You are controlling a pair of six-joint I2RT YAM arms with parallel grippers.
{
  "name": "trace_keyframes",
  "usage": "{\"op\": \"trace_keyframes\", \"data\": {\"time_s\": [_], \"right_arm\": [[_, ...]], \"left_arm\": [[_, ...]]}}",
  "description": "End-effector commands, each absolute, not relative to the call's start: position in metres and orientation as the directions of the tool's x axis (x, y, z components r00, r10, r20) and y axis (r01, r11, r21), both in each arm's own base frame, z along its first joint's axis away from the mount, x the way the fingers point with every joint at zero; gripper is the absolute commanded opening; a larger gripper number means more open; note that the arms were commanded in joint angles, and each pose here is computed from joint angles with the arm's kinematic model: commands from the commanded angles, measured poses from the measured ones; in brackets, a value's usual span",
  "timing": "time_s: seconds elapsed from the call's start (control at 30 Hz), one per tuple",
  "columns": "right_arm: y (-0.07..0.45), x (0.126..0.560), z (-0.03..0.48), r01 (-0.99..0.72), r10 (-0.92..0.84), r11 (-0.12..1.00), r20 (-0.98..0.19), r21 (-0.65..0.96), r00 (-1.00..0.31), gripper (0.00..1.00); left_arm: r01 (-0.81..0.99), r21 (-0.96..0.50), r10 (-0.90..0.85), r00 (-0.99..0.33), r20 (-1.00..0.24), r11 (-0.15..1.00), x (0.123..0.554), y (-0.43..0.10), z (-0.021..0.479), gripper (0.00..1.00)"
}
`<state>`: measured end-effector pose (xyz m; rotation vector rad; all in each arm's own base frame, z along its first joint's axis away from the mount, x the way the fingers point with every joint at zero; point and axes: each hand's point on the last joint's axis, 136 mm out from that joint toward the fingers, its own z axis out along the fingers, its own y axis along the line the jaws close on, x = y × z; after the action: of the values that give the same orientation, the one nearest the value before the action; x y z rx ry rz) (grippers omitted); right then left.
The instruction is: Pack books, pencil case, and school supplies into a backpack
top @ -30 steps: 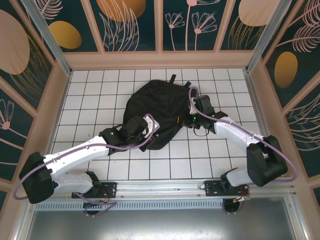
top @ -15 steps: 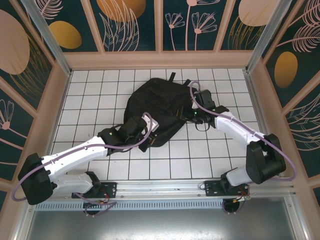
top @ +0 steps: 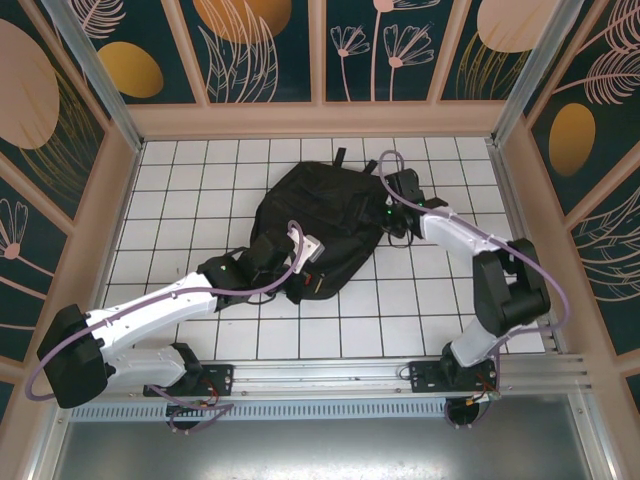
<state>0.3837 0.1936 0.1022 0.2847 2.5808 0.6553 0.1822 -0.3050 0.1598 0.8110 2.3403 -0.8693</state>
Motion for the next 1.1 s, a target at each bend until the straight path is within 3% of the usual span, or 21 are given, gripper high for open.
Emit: {"op": "trace_keyframes", "data": {"time_s": [0.0,0.2,0.43,0.67,0.87,1.07], "right_arm": [[0.245,0.408,0.145,-0.099,0.229,0.784,-0.435,0.612,-0.871,0.73],[0.282,0.419,0.163,-0.211,0.116,0.788,-0.475,0.579,-0.872,0.73],[0.213,0.411,0.163,-0.008,0.188,0.935,-0.516,0.354,-0.836,0.78],[0.207,0.342,0.167,0.133,0.357,0.84,-0.352,0.526,-0.865,0.62],[0.23,0.299,0.156,0.161,0.373,0.76,-0.221,0.63,-0.901,0.61],[0.256,0.279,0.14,0.13,0.309,0.782,-0.197,0.61,-0.93,0.59]], "left_arm": [[0.704,-0.475,0.311,-0.68,-0.664,0.527,0.175,-0.325,0.18,0.0],[0.729,-0.481,0.319,-0.661,-0.679,0.487,0.18,-0.353,0.185,0.0],[0.727,-0.381,0.334,-0.63,-0.701,0.572,0.209,-0.361,0.175,0.0],[0.754,-0.315,0.379,-0.589,-0.714,0.577,0.213,-0.358,0.173,0.0],[0.764,-0.32,0.396,-0.587,-0.707,0.561,0.209,-0.359,0.17,0.0],[0.766,-0.323,0.399,-0.586,-0.705,0.556,0.21,-0.361,0.169,0.0]]}}
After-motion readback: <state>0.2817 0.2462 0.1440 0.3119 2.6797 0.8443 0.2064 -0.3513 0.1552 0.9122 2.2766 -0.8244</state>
